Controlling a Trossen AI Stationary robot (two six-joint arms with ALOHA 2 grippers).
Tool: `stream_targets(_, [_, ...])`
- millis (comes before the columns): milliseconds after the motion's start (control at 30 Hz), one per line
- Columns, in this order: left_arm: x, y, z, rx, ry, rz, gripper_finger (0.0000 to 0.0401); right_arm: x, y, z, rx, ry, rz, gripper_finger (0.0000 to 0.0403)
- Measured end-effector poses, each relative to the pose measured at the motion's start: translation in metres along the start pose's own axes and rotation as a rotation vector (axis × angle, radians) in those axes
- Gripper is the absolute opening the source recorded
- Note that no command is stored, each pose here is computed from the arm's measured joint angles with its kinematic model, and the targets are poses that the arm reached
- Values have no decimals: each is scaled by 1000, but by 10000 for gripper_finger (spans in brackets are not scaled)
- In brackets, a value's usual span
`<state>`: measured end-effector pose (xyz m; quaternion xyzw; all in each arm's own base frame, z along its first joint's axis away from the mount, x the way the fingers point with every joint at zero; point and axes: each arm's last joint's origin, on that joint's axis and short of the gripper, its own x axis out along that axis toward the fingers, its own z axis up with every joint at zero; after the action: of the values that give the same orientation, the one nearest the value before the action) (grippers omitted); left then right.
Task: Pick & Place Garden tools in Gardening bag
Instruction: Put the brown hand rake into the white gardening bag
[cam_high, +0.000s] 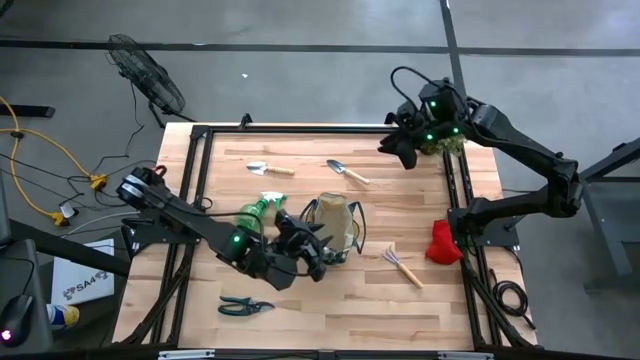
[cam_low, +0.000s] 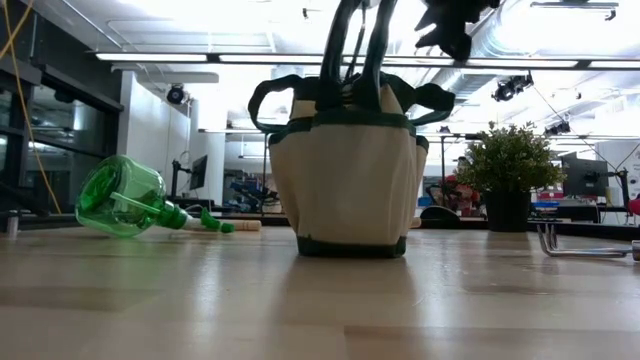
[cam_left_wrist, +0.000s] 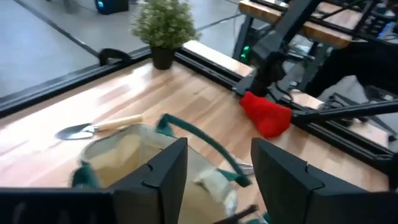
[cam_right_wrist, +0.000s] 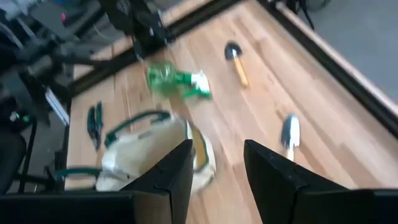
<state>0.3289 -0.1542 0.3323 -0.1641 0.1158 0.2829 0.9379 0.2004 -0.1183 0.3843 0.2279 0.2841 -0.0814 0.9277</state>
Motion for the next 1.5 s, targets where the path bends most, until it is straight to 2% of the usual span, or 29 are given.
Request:
stream_targets(367, [-11, 19, 3, -39, 52, 79, 173, -2, 18, -31, 50, 269, -1, 135])
stream_targets(633, [-14, 25, 5, -25, 51, 106, 173, -3, 41, -59, 78, 507, -197, 135])
stream_targets(800, [-15, 29, 3, -9, 70, 129, 173, -6, 62, -72, 87, 542, -266, 135])
stream_targets(1033, [-16, 33, 0, 17, 101, 150, 173, -10, 89, -91, 114, 512, -326, 135])
stream_targets(1233, [-17, 35, -2, 50, 127, 161, 173, 5, 92, -139, 199, 607, -384, 135])
stream_targets(1500, [-17, 37, -4, 75, 157, 162, 173, 34, 105, -191, 284, 645, -319, 135])
